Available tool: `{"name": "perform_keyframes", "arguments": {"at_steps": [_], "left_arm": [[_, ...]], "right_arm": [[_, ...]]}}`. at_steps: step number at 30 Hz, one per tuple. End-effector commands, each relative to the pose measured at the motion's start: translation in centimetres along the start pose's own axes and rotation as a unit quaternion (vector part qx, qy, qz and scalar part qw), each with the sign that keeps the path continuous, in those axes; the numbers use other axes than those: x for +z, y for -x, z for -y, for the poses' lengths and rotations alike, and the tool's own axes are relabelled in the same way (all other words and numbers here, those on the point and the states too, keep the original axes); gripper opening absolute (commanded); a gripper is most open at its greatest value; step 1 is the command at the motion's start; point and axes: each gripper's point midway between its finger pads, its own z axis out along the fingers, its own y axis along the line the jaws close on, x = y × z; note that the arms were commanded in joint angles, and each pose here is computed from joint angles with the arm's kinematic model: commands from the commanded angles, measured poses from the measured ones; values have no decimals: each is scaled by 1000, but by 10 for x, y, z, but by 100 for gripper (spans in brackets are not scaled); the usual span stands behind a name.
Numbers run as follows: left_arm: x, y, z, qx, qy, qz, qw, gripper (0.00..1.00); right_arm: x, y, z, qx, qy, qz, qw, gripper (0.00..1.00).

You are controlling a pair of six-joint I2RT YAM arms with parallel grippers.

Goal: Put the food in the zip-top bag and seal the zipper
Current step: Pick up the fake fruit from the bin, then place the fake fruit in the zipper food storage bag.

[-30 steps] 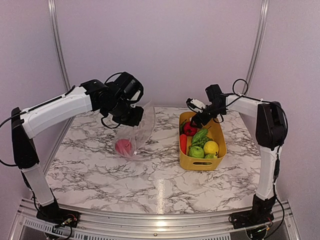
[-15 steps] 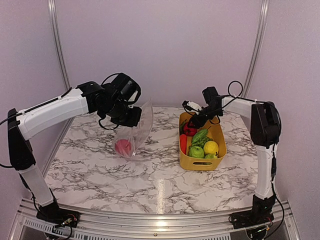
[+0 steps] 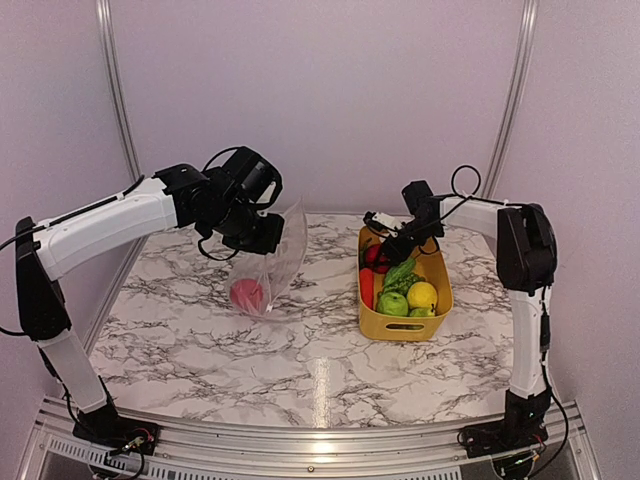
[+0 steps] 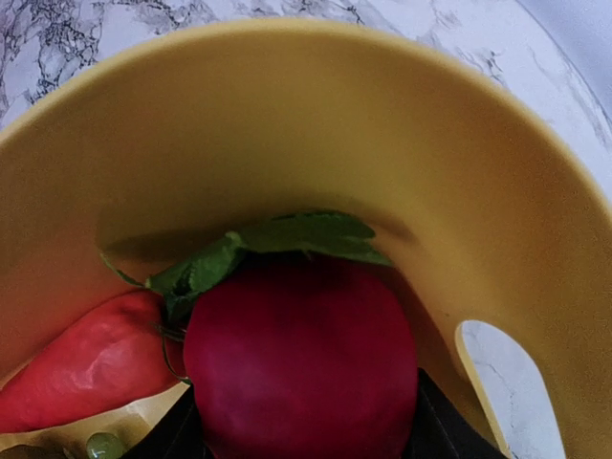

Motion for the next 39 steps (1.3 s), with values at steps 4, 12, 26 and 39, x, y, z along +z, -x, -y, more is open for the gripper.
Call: {"name": "perform_keyframes", "arguments": {"at_steps": [4, 12, 26, 39], "left_arm": [[-4, 2, 2, -2, -11, 8, 1000, 0], [0, 4, 3, -2, -12, 10, 1000, 0], [14, 11, 10, -14, -19, 10, 1000, 0], [-9, 30, 17, -53, -50, 46, 996, 0]], "right_arm": [[-29, 21, 3, 12, -26, 17, 999, 41], [-101, 41, -19, 16, -56, 68, 996, 35], [-186, 144, -201, -117, 142, 205, 961, 34], [-172, 183, -278, -93, 315, 236, 915, 32]]}}
